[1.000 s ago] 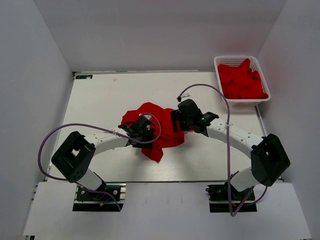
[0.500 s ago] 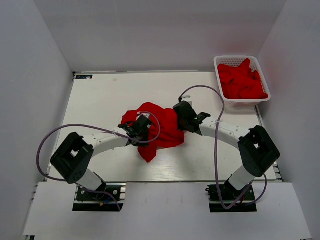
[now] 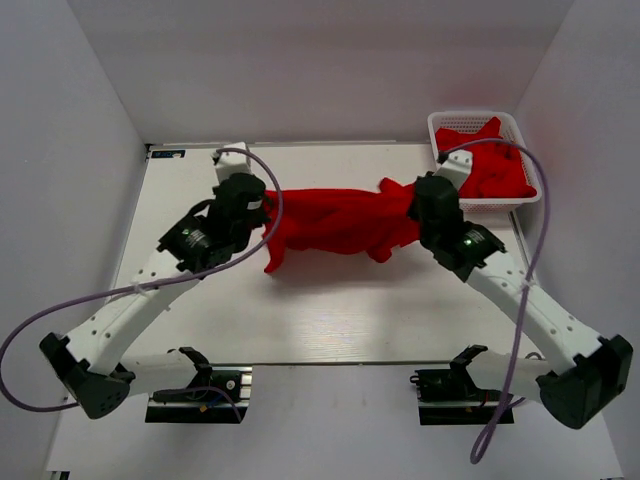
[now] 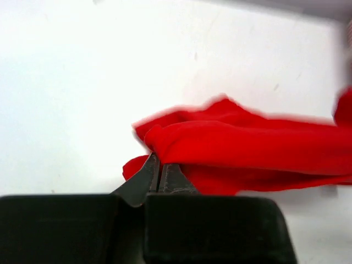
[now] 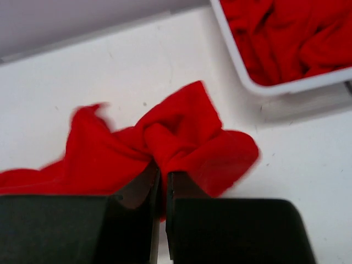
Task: Fold and stack the t-shirts
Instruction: Flatten out the tshirt
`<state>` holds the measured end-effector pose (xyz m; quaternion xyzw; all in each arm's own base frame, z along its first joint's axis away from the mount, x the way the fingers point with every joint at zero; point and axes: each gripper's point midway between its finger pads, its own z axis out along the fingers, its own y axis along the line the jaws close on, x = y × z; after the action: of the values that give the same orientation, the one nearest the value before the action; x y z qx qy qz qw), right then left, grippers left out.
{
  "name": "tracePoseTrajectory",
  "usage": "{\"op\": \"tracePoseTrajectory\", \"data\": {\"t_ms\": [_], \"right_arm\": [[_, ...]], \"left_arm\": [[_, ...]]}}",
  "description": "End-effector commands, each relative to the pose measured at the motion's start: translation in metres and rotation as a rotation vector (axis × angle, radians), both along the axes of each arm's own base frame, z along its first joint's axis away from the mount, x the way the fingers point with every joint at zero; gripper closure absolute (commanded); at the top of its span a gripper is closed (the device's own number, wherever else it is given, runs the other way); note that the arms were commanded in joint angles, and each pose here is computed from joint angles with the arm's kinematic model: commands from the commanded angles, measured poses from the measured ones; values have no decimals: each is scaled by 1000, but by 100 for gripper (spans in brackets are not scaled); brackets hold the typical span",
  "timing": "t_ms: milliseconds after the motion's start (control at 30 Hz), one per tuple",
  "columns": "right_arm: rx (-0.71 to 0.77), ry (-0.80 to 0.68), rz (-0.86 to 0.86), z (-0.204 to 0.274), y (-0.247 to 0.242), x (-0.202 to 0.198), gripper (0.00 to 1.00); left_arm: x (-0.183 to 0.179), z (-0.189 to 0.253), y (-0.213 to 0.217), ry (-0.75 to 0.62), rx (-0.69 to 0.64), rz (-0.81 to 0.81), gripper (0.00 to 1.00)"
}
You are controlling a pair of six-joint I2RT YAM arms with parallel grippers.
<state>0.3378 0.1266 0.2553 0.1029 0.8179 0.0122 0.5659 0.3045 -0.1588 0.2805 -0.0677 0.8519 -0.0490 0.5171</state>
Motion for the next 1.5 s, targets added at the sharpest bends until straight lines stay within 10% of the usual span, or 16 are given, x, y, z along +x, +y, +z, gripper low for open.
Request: {"op": "tracePoseTrajectory", "data": {"t_ms": [0, 300, 633, 967, 1100, 1367, 1400, 1467], "right_arm": [[26, -192, -50, 84, -27, -10, 100], [12, -477, 106, 216, -28, -31, 100], [-130, -604, 125, 242, 8, 39, 100], [-163, -707, 68, 337, 8, 73, 100], [-158, -597, 100, 294, -1, 52, 100], [96, 21, 390, -27, 41, -21, 99], [186, 93, 464, -47, 58, -36, 90], [204, 254, 508, -116, 60, -65, 56]], "left_arm": [[-6, 63, 33, -139, 30, 63, 100], [0, 193, 33, -430, -7, -2, 100], [67, 174, 19, -432, 173, 122, 100], [89, 272, 28, -555, 233, 141, 100], [80, 215, 30, -462, 231, 97, 100], [29, -34, 28, 45, 135, 55, 97], [17, -55, 33, 104, 127, 72, 84], [-17, -115, 49, 281, 151, 131, 26]]}}
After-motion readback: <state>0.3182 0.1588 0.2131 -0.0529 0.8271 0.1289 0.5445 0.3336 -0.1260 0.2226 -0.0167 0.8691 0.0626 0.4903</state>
